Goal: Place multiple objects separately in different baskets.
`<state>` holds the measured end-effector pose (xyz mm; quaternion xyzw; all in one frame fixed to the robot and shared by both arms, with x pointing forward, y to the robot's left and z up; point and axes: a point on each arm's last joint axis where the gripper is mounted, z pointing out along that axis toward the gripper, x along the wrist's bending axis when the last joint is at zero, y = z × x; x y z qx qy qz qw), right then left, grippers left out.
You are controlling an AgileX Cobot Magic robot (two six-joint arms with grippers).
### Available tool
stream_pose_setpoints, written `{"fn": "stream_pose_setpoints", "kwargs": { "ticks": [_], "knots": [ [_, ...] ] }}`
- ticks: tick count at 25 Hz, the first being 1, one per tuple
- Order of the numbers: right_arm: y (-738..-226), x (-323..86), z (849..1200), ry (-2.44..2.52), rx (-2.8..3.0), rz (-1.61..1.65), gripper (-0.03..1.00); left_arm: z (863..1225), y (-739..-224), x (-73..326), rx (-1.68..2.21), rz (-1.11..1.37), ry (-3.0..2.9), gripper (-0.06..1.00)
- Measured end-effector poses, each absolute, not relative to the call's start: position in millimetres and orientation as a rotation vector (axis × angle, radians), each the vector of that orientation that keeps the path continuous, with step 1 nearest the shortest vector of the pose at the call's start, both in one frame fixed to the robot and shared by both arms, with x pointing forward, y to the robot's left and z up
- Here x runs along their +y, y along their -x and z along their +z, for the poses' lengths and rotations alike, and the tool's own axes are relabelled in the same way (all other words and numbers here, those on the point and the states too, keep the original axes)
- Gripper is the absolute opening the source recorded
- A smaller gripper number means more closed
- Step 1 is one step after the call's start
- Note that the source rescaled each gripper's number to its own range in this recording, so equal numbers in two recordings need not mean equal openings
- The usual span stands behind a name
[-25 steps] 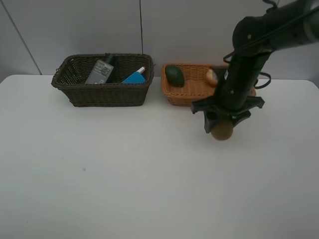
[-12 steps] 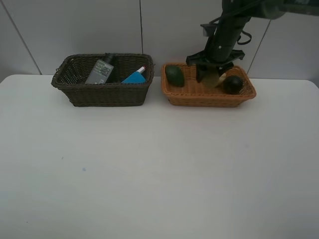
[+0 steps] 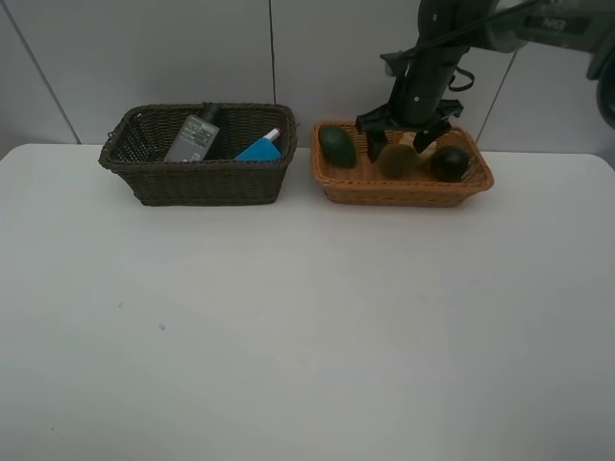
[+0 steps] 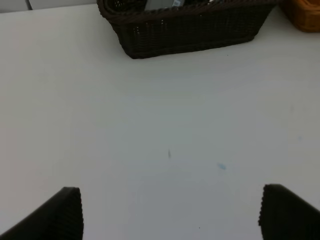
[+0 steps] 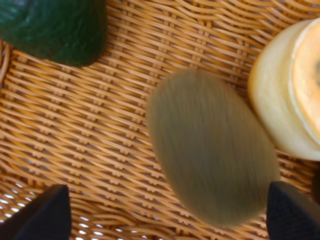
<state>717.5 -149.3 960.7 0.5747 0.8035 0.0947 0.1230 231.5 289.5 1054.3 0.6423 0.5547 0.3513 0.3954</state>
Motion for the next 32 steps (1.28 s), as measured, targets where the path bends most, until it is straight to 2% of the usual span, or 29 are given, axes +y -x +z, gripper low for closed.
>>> {"fn": "stream_pose_setpoints", "kwargs": {
  "ticks": [4, 8, 12, 17, 21, 26, 32],
  "knots": [
    [-713, -151, 966, -1.703, 2.363, 0.243, 0.96, 1054, -232, 289, 1.406, 0.891, -1.628, 0.87],
    [-707, -168, 994, -1.755, 2.331, 0.252, 0.96, 1054, -232, 289, 1.406, 0.891, -1.628, 0.87],
    [-709, -218, 1025, -1.873, 2.190, 0.288, 0.96, 1054, -232, 289, 1.406, 0.891, -1.628, 0.87],
    [-691, -289, 1032, -2.078, 2.042, 0.242, 0.96, 1054, -232, 289, 1.406, 0.891, -1.628, 0.87],
    [-641, -320, 1037, -2.214, 2.003, 0.164, 0.96, 1054, -232, 289, 1.406, 0.891, -1.628, 0.87],
    [-544, -315, 1076, -2.217, 1.968, 0.252, 0.96, 1054, -232, 289, 1.406, 0.891, -1.628, 0.87],
    [-438, -309, 1083, -2.136, 1.898, 0.381, 0.96, 1054, -232, 289, 1.406, 0.891, -1.628, 0.87]
  ]
}}
